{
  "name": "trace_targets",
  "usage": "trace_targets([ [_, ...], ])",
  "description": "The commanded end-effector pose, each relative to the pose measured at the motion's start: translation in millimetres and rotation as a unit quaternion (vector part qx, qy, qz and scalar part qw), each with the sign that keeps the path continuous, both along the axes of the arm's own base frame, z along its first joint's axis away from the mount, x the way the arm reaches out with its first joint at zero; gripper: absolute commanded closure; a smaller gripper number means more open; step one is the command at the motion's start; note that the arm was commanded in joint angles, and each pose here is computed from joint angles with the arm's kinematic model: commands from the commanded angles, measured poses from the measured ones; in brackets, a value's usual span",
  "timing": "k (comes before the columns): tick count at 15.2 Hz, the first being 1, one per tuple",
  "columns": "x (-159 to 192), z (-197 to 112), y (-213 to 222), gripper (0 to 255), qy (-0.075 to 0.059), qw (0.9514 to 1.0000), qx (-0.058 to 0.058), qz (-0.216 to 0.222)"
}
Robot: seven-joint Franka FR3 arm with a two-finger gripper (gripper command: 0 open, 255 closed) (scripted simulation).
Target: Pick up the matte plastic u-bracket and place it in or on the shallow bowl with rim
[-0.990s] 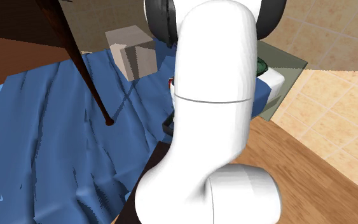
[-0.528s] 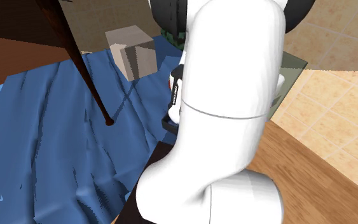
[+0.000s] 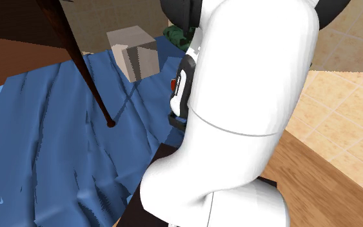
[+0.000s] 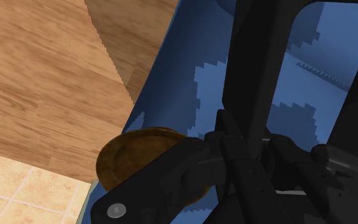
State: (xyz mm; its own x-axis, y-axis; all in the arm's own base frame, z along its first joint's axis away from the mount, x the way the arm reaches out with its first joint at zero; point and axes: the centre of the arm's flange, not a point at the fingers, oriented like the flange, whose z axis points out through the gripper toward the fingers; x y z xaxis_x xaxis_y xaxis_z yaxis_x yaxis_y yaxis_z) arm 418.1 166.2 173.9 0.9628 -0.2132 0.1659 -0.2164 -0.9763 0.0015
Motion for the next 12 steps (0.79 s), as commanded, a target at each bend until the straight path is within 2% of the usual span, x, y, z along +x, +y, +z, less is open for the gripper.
trace_targets([
  [1,18,1,-17,255,0.0,1.0,0.0,0.001],
  [12,125,9,-115,255,0.0,1.0,0.0,0.001],
])
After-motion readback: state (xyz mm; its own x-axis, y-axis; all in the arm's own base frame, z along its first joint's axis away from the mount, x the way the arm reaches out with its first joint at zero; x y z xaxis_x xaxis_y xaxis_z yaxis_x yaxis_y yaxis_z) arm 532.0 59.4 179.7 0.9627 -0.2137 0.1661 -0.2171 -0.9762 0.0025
